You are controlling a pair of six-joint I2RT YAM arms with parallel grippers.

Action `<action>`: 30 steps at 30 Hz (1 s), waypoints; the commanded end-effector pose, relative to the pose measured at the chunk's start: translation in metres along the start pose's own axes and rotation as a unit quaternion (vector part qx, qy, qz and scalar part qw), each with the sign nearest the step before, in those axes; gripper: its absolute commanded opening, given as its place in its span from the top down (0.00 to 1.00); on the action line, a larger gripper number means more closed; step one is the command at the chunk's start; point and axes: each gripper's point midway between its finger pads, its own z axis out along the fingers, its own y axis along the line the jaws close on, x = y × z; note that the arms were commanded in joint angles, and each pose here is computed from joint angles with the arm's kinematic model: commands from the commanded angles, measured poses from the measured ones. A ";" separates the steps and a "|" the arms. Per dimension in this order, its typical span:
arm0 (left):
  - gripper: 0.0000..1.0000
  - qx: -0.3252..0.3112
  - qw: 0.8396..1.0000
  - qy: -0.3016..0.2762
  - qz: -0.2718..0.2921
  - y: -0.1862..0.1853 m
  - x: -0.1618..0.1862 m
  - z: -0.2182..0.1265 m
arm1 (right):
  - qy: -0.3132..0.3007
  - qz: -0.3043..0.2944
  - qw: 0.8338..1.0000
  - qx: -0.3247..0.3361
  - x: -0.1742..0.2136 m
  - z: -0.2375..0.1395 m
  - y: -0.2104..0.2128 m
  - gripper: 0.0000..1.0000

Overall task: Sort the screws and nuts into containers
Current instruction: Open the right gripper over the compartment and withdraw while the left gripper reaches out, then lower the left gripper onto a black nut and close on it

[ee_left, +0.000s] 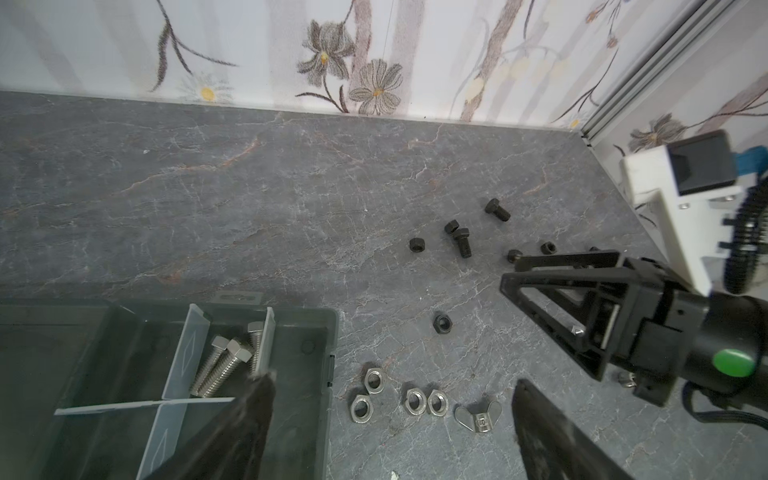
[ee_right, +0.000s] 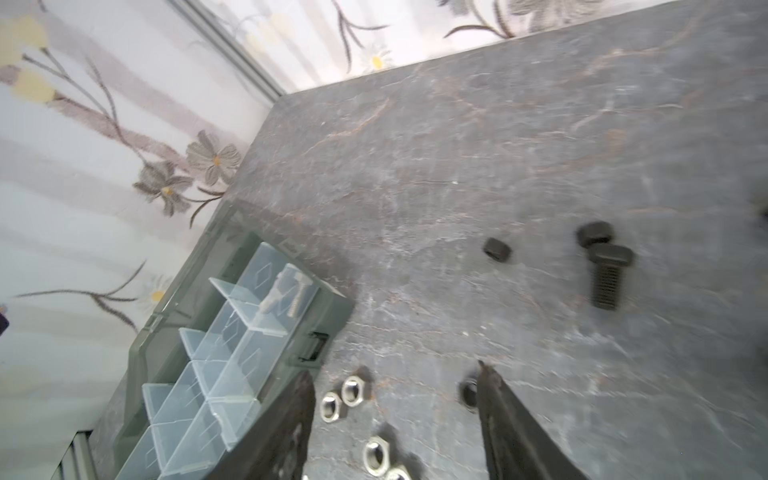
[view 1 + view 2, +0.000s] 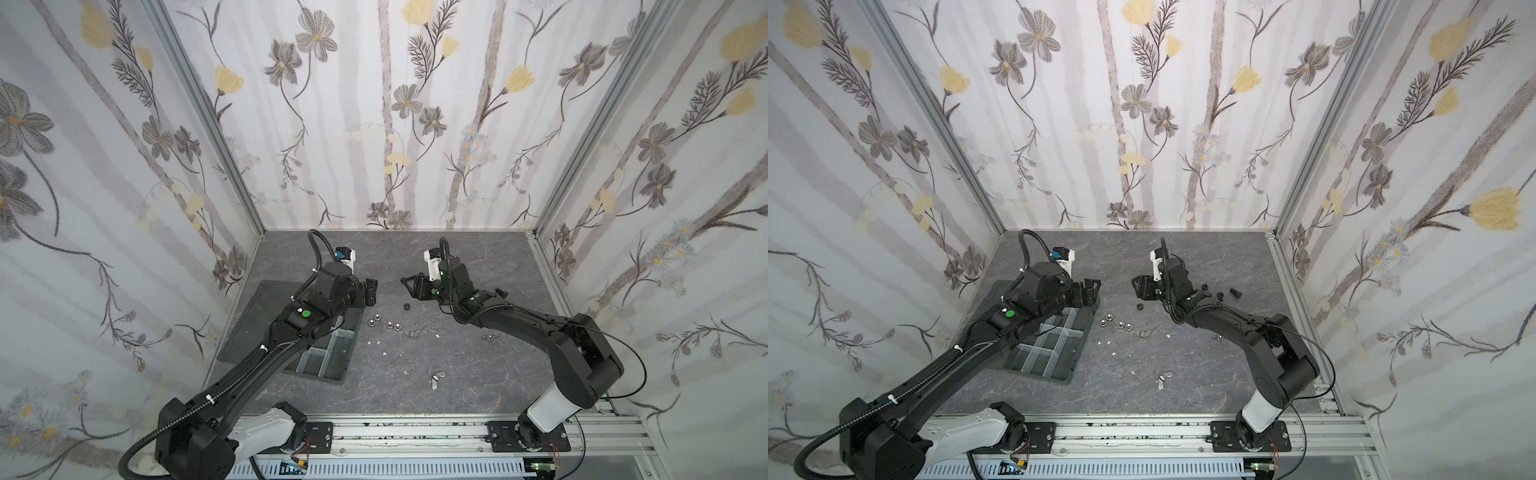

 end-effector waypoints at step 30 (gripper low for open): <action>0.40 -0.030 0.974 0.204 0.088 -0.071 0.121 0.160 | -0.128 0.079 0.986 0.075 0.005 -0.104 -0.096 0.37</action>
